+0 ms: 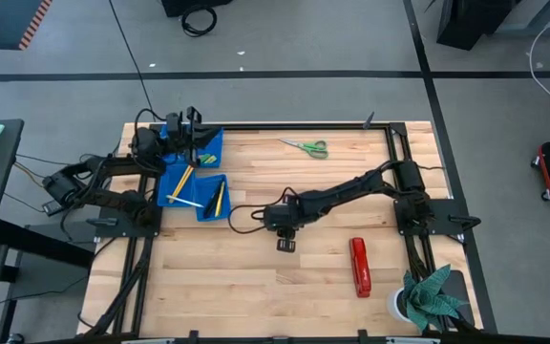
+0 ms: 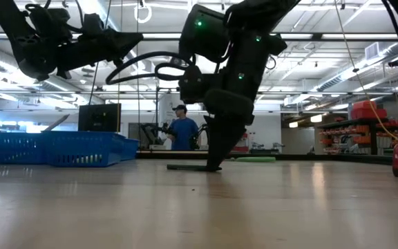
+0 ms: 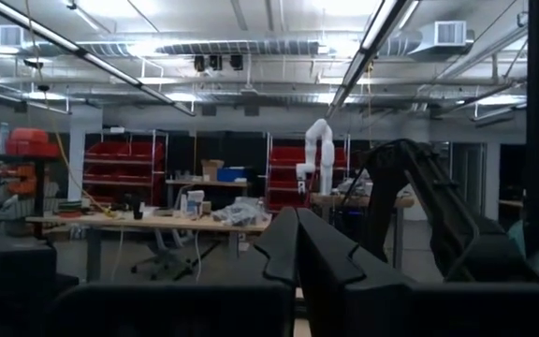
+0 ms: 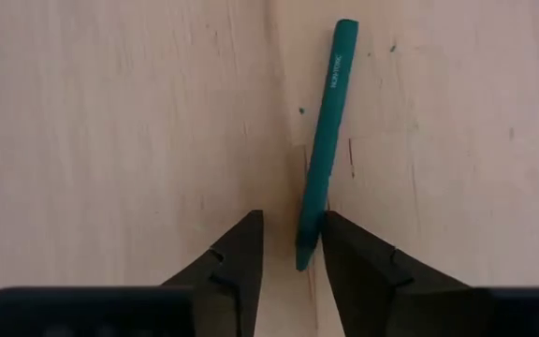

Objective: Sort crayons/erasers/pens/pencils in bins
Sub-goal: Put the green crayon into the top left blue bin

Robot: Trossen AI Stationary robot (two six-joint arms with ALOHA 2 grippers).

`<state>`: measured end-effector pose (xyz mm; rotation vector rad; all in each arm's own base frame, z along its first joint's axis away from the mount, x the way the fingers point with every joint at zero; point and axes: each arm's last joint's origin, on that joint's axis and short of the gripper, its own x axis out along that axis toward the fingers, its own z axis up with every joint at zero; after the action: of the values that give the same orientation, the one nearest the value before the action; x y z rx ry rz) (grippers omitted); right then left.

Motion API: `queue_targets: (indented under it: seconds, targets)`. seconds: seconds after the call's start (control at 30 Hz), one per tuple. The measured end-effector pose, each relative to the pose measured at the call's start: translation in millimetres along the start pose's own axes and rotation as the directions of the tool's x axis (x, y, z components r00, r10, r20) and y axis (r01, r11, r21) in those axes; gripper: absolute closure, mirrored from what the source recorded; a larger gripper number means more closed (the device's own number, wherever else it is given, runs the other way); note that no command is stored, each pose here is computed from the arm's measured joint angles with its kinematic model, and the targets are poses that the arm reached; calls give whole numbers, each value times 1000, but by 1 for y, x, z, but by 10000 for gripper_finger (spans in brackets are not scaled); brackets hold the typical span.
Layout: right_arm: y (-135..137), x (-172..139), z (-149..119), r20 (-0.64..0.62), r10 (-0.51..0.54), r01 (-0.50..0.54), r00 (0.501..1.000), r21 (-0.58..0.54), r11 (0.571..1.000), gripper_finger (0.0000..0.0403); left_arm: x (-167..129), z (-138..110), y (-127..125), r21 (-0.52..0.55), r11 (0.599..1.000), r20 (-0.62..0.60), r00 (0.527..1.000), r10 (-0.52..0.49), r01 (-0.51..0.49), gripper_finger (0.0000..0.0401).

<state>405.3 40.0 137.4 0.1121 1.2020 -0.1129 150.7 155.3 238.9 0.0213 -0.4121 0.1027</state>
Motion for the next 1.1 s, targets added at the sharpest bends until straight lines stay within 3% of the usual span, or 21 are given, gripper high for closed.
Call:
queue_targets:
  seconds: [0.23, 0.47, 0.77, 1.1]
  targets:
    - [-6, 3, -6, -19, -63, 63, 998, 3, 998, 319, 0, 0, 0, 1, 1000, -1, 1000, -1, 1, 384]
    - [-21, 12, -15, -31, 0, 2, 1000, 73, 997, 341, 0, 0, 0, 0, 1000, -2, 1000, -1, 1, 371]
    - [-22, 14, -15, -16, -53, 53, 998, 18, 998, 362, 0, 0, 0, 9, 1000, -2, 1000, -2, 2, 388]
    - [-6, -9, -13, 67, -108, 110, 992, -27, 994, 380, 0, 0, 0, 8, 1000, -1, 1000, -1, 1, 368]
